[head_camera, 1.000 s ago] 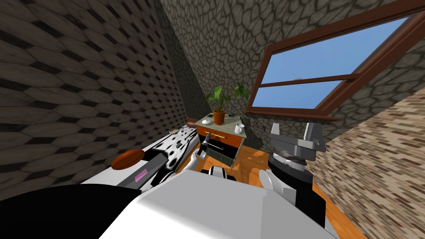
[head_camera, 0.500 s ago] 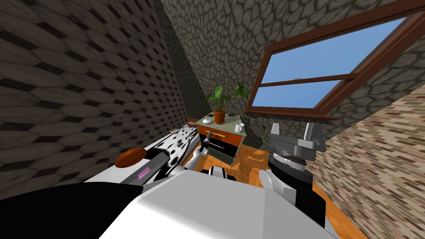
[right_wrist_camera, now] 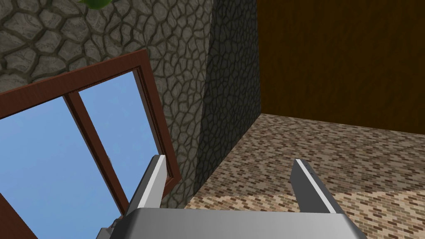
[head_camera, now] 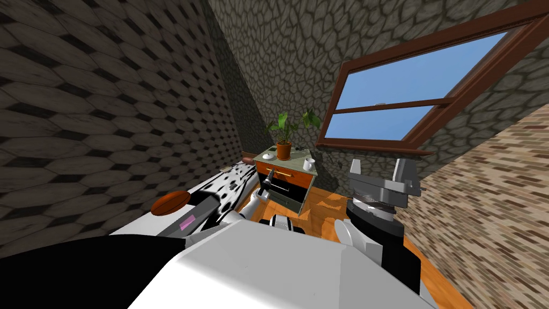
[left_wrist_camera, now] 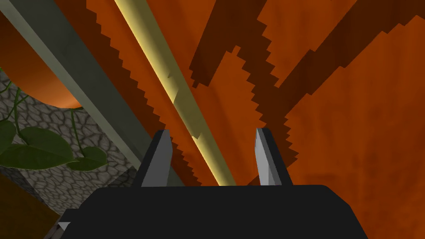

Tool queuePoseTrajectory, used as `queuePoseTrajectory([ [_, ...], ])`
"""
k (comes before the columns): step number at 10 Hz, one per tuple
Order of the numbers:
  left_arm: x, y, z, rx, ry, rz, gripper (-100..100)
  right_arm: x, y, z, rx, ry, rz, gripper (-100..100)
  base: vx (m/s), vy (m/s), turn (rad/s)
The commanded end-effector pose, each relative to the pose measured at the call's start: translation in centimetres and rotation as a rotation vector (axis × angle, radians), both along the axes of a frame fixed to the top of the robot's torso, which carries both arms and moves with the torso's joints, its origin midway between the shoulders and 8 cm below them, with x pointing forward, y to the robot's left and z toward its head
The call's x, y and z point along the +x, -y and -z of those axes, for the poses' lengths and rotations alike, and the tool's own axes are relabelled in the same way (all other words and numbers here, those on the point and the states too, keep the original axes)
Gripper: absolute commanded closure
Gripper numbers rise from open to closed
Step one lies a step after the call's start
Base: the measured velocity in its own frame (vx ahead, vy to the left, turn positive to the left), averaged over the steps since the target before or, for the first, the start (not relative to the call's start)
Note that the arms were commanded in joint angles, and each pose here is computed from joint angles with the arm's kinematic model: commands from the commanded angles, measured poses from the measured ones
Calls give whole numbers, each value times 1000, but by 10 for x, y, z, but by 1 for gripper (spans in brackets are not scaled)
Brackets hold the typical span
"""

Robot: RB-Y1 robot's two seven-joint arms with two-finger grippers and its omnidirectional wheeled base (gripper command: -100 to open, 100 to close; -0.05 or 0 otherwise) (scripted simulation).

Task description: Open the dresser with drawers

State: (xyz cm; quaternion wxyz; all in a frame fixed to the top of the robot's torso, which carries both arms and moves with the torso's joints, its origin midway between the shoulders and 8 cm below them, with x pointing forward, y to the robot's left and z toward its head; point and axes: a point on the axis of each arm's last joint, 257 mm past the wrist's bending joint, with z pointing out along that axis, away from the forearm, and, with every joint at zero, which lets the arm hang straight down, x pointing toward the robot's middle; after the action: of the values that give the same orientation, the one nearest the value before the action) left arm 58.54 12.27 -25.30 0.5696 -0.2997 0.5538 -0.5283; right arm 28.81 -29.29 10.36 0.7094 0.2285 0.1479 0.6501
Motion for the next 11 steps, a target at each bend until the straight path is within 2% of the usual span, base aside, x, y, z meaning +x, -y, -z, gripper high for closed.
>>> queuePoseTrajectory([
  [1, -14, -6, 8, 4, -9, 5, 100, 0, 0, 0, 0, 0, 0, 0, 72, -30, 8],
  [3, -26, -10, 13, 5, -11, 8, 100, 0, 0, 0, 0, 0, 0, 0, 63, -24, 3],
  [7, -45, -18, 11, -2, 2, 4, 100, 0, 0, 0, 0, 0, 0, 0, 46, -12, -2],
  [11, -63, -24, 16, -3, -4, 0, 100, 0, 0, 0, 0, 0, 0, 0, 34, -10, 1],
])
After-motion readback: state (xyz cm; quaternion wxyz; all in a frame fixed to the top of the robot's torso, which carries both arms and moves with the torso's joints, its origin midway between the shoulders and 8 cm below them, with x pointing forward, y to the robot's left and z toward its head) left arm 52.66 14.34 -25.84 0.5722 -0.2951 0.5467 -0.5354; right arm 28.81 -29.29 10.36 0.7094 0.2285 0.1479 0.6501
